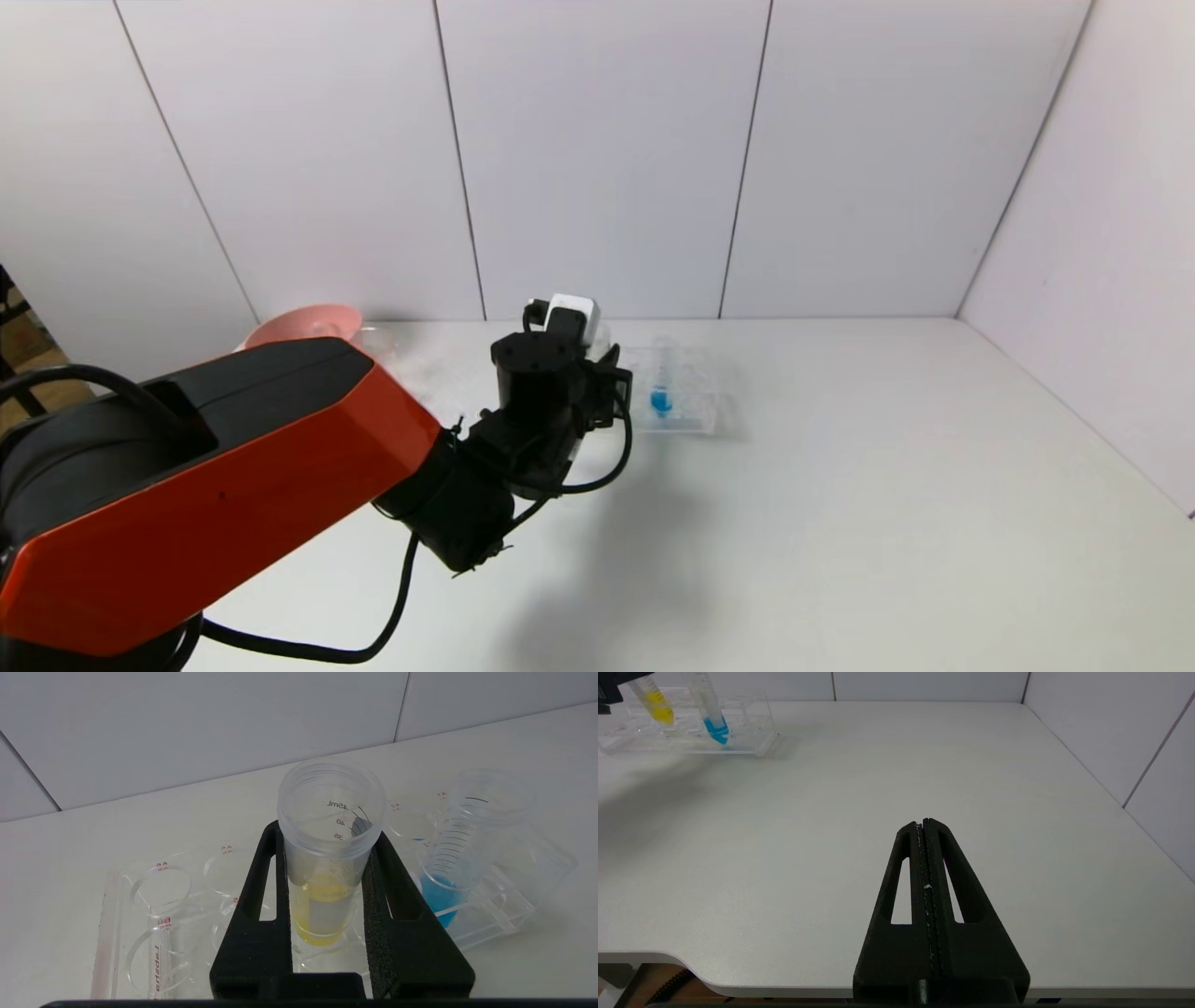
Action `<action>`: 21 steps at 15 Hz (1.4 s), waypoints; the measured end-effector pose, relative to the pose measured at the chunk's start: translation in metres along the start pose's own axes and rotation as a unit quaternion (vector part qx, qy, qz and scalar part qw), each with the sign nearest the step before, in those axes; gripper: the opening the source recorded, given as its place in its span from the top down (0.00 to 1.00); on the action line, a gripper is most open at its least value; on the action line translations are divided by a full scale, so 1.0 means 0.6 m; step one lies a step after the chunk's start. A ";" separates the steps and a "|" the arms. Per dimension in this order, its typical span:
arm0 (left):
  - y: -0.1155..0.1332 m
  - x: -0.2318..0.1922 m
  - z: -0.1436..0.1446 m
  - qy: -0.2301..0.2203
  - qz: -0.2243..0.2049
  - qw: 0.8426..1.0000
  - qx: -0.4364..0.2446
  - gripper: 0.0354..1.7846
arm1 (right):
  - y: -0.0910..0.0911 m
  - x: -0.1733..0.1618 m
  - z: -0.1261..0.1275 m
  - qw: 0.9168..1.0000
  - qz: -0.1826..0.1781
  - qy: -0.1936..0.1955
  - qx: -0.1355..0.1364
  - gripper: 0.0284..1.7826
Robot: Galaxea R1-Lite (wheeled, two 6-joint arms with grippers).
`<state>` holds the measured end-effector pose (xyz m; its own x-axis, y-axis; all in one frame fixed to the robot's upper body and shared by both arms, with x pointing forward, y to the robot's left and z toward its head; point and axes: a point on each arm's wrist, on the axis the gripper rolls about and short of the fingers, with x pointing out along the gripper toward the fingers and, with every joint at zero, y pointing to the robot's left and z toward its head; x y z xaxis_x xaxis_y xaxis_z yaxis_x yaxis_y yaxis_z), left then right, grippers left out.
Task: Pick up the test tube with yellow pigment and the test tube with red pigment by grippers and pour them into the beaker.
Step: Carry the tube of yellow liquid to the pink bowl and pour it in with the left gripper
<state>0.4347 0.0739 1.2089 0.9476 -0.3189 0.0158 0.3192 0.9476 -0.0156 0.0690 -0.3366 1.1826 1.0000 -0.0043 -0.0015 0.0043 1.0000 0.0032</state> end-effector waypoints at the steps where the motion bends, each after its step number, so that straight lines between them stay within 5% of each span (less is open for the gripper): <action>1: 0.000 -0.001 0.004 0.004 0.000 1.000 0.002 0.77 | 0.000 0.000 0.000 1.000 0.000 0.000 0.000 0.95; 21: -0.007 -0.027 0.117 -0.049 -0.016 0.998 0.018 0.77 | 0.000 0.000 0.000 1.000 0.000 0.000 0.000 0.95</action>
<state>0.4172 0.0764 1.2791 0.9311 -0.3465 0.1141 0.3462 0.9379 0.0233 0.0690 -0.3366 1.1826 1.0000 -0.0043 -0.0015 0.0043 1.0000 0.0032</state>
